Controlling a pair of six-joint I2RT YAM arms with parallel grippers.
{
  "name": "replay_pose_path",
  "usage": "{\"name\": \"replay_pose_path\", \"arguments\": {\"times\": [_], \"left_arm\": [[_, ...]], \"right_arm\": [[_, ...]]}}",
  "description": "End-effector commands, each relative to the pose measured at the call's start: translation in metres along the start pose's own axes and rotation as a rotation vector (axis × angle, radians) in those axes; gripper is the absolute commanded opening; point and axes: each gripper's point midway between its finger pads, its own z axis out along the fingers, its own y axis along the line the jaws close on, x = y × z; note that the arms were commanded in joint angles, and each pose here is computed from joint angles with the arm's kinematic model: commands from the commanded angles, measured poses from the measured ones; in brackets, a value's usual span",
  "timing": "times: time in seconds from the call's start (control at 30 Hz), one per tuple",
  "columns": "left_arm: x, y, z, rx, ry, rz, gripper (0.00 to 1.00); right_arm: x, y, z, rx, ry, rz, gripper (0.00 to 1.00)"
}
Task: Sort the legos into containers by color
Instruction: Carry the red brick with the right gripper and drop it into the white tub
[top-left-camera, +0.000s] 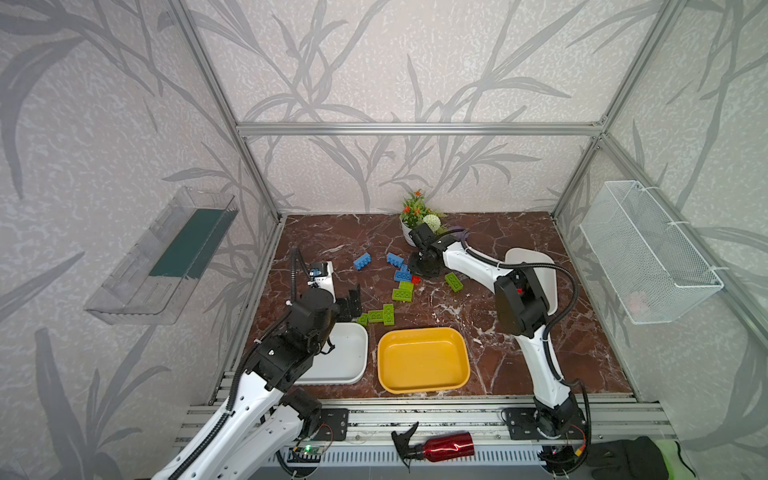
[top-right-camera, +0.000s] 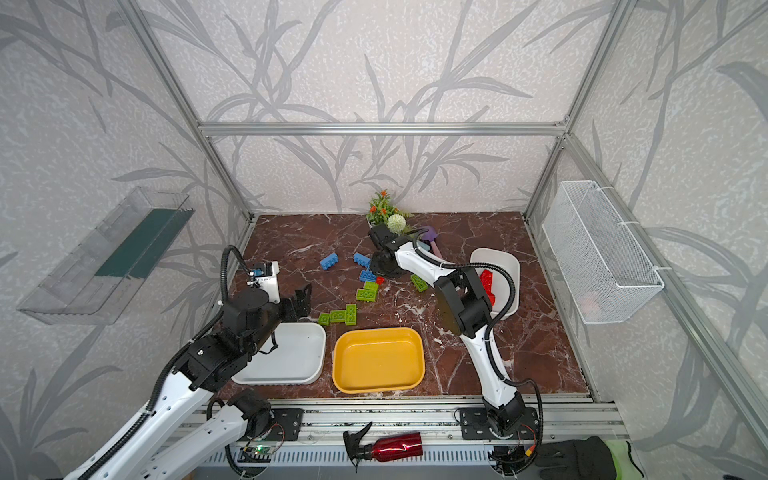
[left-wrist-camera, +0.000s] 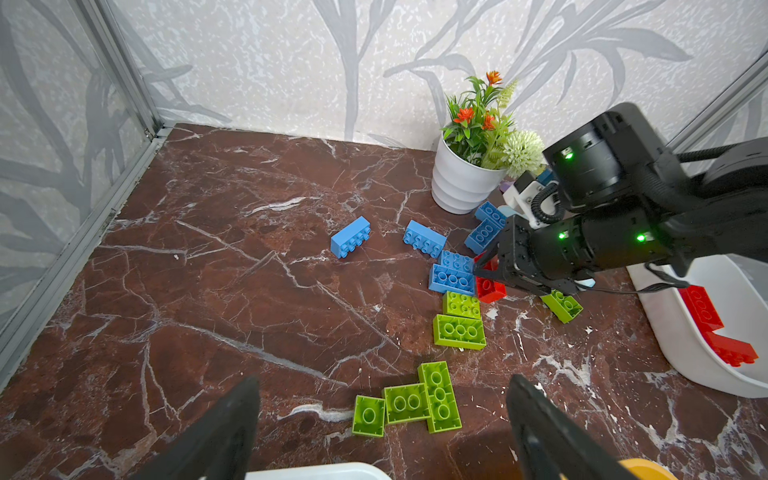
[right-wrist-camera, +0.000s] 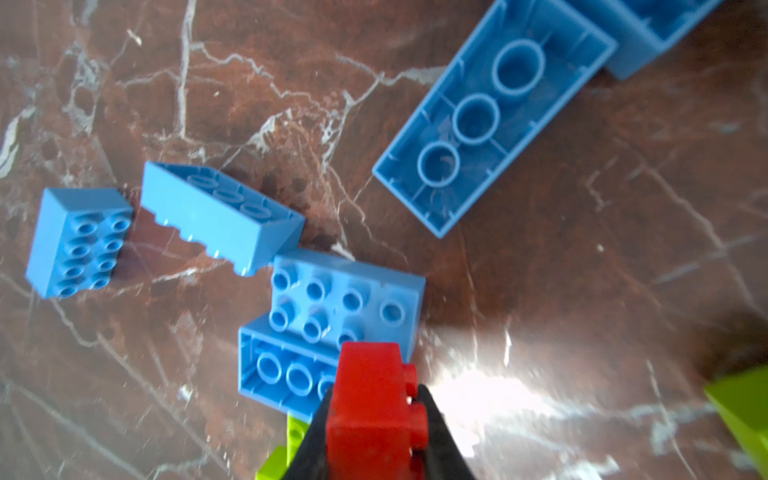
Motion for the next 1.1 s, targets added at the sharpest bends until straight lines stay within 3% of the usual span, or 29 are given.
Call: {"name": "replay_pose_path", "arguments": {"times": [0.0,0.2,0.3,0.43,0.63,0.9,1.0,1.07], "left_arm": [[-0.009,-0.011,0.006,0.036,-0.01,0.003,0.92],[0.01,-0.045,0.04,0.139,0.14,0.037,0.91],[0.017,-0.079,0.056,0.273,0.224,0.068,0.9],[0.015,-0.109,0.084,0.33,0.257,0.033,0.9],[0.013,-0.152,0.12,0.382,0.32,0.033,0.9],[0.029,-0.22,0.161,0.465,0.434,0.026,0.88],[0.036,-0.239,0.172,0.468,0.473,0.055,0.88],[0.038,-0.249,0.18,0.454,0.494,0.067,0.88]], "right_arm": [[-0.012,-0.006,-0.05,-0.014,-0.045,0.003,0.2],[-0.03,-0.071,-0.117,0.035,-0.141,0.023,0.18],[-0.036,-0.128,-0.149,0.105,-0.188,0.072,0.18],[-0.037,-0.2,-0.183,0.189,-0.284,0.128,0.19],[-0.031,-0.269,-0.196,0.29,-0.319,0.181,0.21],[-0.031,-0.301,-0.18,0.335,-0.267,0.215,0.23],[-0.03,-0.312,-0.178,0.362,-0.24,0.221,0.31],[-0.028,-0.316,-0.18,0.373,-0.221,0.223,0.5]]}}
